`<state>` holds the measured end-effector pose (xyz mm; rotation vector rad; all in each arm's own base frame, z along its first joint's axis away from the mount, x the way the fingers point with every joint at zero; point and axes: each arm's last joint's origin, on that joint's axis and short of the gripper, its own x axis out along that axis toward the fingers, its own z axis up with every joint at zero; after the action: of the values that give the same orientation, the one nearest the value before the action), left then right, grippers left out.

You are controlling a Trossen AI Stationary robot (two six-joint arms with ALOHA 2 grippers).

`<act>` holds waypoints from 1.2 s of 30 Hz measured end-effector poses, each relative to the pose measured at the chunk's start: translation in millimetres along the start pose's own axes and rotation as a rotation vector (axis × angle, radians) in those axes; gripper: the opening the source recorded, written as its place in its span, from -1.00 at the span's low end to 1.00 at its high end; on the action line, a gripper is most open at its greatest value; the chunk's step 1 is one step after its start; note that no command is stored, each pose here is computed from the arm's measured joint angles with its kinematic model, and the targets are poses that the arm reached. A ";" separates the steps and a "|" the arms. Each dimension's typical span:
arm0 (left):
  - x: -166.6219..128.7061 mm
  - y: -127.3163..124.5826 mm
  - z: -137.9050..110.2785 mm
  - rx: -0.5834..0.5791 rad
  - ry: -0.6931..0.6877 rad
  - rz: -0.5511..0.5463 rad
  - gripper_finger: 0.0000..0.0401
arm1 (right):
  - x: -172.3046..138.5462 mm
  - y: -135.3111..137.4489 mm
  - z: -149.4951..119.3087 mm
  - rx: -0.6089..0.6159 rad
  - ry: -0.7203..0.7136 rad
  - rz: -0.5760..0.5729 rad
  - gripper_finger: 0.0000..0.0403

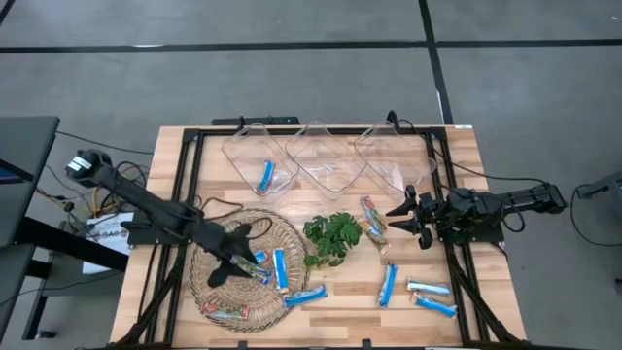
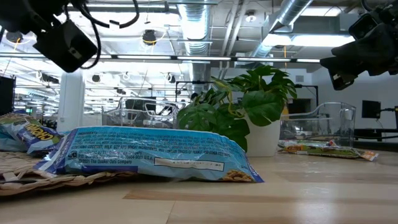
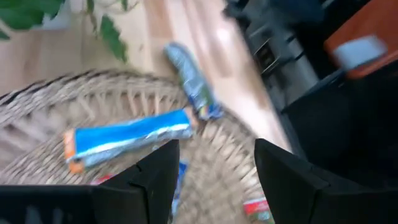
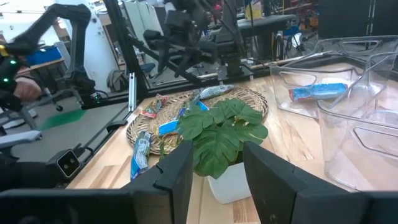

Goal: Pick and place Granola Bars by type
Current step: Put the blue granola bar into the right transparent bin

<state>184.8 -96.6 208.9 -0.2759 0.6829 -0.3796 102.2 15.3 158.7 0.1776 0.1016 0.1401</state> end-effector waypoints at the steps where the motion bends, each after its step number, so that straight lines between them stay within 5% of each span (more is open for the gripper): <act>1: 2.0 -2.7 1.6 0.006 0.037 0.033 0.00 | 0.0 0.0 -0.1 0.000 0.000 0.000 -0.34; 6: 13.0 -16.0 9.3 0.076 0.221 0.176 0.00 | 0.0 0.0 -0.1 0.000 0.000 0.000 -0.34; 15: 49.1 -31.8 4.1 0.185 0.463 0.248 0.00 | 0.0 0.0 0.0 0.000 0.000 0.000 -0.34; 36: 77.3 -13.8 -17.5 0.299 0.637 0.407 -0.04 | 0.0 0.0 0.0 0.000 0.000 0.000 -0.34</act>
<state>224.9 -144.2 157.9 0.2852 1.2639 -0.1679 102.2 15.3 158.6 0.1778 0.1015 0.1402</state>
